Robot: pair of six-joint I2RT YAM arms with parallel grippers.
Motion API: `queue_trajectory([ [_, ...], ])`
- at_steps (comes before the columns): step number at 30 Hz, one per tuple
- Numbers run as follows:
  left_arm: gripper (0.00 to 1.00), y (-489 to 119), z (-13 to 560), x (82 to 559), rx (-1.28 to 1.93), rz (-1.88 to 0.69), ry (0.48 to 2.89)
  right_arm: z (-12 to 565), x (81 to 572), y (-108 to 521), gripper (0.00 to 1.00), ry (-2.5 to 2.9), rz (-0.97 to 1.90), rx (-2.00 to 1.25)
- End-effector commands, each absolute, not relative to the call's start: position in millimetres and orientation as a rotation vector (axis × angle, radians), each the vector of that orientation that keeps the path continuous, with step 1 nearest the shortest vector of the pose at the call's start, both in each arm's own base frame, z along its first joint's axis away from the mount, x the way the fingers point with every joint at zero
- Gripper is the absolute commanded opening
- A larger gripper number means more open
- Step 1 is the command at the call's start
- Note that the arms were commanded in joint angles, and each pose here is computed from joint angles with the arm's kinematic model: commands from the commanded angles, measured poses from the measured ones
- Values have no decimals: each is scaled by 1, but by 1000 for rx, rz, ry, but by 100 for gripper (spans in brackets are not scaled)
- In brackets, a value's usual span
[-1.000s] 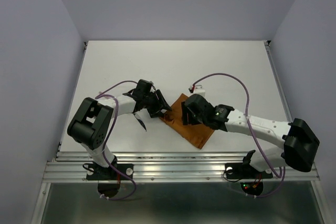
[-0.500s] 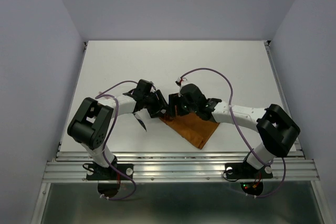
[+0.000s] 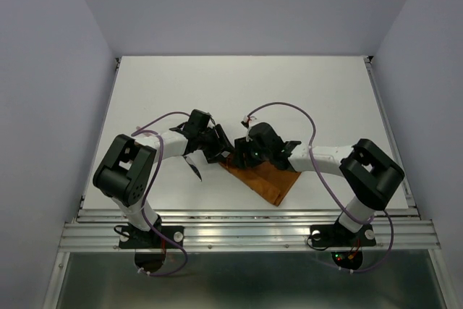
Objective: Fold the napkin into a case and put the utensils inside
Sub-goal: Fold the 2/3-rectangle-folded napkin at the center of the board.
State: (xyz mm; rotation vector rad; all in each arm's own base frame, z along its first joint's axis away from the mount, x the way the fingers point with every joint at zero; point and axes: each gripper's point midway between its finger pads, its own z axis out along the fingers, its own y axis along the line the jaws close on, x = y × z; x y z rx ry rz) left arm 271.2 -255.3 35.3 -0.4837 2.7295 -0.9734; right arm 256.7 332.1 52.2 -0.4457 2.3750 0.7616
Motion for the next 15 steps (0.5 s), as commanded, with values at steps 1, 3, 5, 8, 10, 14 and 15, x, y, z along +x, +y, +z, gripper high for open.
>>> queue_trajectory([
  [1, 65, -250, 28, 260, -487, -918, 2786, 54, 258, 342, 62, 2322, 818, -481],
  [3, 65, -249, 29, 259, -489, -917, 2784, 49, 260, 341, 62, 2334, 823, -477],
  [5, 65, -249, 28, 258, -492, -917, 2787, 46, 258, 342, 62, 2338, 832, -481],
  [8, 65, -249, 29, 257, -496, -923, 2783, 46, 254, 348, 61, 2336, 884, -497],
  [10, 65, -249, 30, 257, -498, -924, 2782, 44, 252, 352, 61, 2348, 910, -502],
  [14, 65, -249, 31, 257, -501, -931, 2777, 44, 251, 358, 57, 2345, 952, -498],
  [15, 65, -249, 31, 256, -505, -930, 2780, 44, 251, 359, 55, 2344, 957, -494],
])
